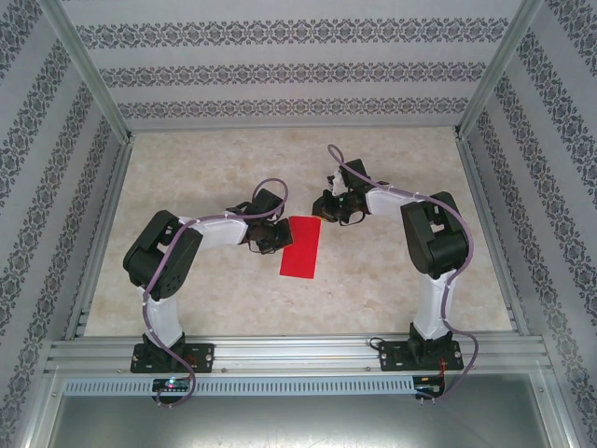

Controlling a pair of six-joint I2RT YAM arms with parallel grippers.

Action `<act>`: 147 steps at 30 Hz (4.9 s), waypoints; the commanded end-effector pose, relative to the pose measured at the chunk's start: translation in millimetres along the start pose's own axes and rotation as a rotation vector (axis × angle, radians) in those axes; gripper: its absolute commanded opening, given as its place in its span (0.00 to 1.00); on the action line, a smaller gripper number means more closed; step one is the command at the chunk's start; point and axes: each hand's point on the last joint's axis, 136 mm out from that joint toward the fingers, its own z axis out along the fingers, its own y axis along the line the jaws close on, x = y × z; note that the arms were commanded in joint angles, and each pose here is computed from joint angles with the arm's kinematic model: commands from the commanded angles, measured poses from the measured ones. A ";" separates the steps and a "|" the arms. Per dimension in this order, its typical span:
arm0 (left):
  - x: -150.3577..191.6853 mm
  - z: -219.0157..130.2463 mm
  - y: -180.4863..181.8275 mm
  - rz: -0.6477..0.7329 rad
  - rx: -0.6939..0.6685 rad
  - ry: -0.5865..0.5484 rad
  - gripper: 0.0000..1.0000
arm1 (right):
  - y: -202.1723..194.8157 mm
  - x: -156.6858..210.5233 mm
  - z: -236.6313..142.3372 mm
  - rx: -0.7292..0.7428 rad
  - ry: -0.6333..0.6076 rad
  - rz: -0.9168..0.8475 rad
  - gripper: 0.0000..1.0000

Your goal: Fold a paper plane with a square sheet of paper (pick it up from the middle)

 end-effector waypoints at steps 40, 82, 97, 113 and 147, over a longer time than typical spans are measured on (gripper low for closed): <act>25.3 2.4 36.9 -0.015 -0.135 0.071 0.00 | -21.9 4.3 11.4 0.023 0.073 0.099 0.11; 26.0 2.4 38.0 -0.021 -0.142 0.069 0.00 | 8.2 161.8 -2.8 -0.094 0.198 -0.036 0.13; 26.5 2.4 37.6 -0.015 -0.145 0.074 0.00 | 13.1 184.7 -13.5 -0.012 0.210 -0.112 0.13; 25.6 1.0 34.7 -0.012 -0.139 0.074 0.00 | 25.5 145.9 -39.5 -0.025 0.104 -0.115 0.13; 23.7 -13.4 4.7 -0.032 -0.021 0.048 0.00 | -6.4 10.9 7.3 -0.001 0.010 0.058 0.14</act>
